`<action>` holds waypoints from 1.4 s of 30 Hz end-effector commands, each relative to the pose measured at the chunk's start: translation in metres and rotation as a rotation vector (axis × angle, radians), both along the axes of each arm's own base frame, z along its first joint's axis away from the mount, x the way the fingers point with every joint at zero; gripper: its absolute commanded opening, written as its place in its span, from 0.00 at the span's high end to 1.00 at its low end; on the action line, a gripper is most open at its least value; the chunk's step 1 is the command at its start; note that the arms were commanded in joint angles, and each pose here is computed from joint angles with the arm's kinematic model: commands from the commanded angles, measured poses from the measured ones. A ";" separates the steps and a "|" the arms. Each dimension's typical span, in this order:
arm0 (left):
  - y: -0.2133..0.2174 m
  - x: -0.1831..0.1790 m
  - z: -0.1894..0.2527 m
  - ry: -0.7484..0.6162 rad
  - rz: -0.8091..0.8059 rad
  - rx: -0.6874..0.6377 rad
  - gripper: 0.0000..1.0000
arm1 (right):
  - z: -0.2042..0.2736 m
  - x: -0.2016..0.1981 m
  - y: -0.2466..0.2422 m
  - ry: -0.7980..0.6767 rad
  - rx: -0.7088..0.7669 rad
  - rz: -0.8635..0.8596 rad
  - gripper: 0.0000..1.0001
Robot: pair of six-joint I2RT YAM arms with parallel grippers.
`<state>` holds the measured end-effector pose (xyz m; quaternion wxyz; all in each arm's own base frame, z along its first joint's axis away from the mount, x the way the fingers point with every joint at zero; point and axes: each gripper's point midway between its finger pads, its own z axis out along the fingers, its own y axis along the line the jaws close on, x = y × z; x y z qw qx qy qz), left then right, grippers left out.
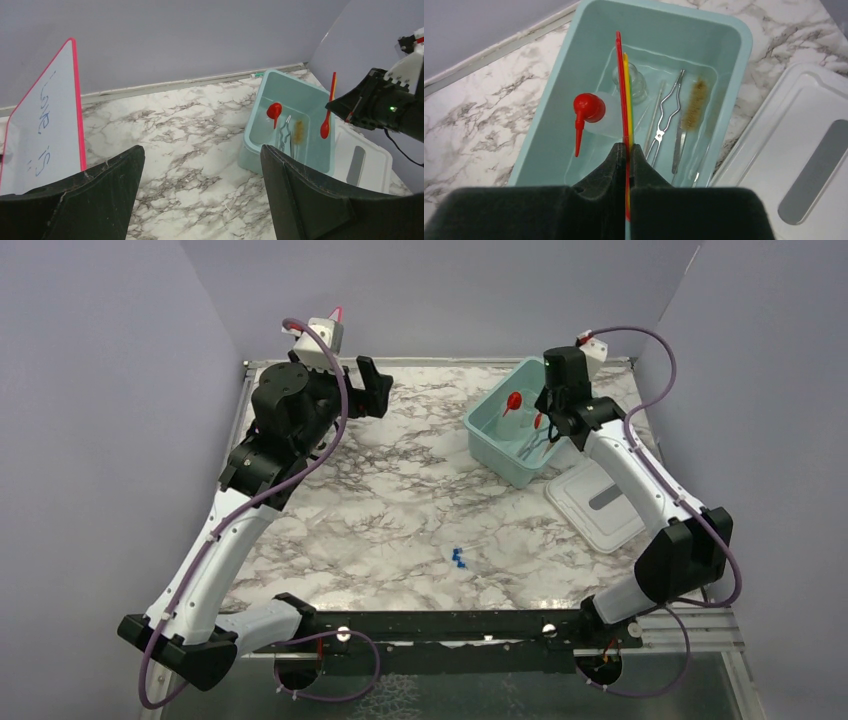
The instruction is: Organize the chemistry lab equipment
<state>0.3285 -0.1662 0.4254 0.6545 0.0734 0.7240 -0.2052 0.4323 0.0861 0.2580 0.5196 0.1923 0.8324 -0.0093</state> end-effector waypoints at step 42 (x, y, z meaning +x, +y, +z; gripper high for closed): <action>-0.169 -0.096 -0.159 0.186 -0.815 0.217 0.36 | -0.012 -0.071 0.037 0.100 0.300 0.328 0.58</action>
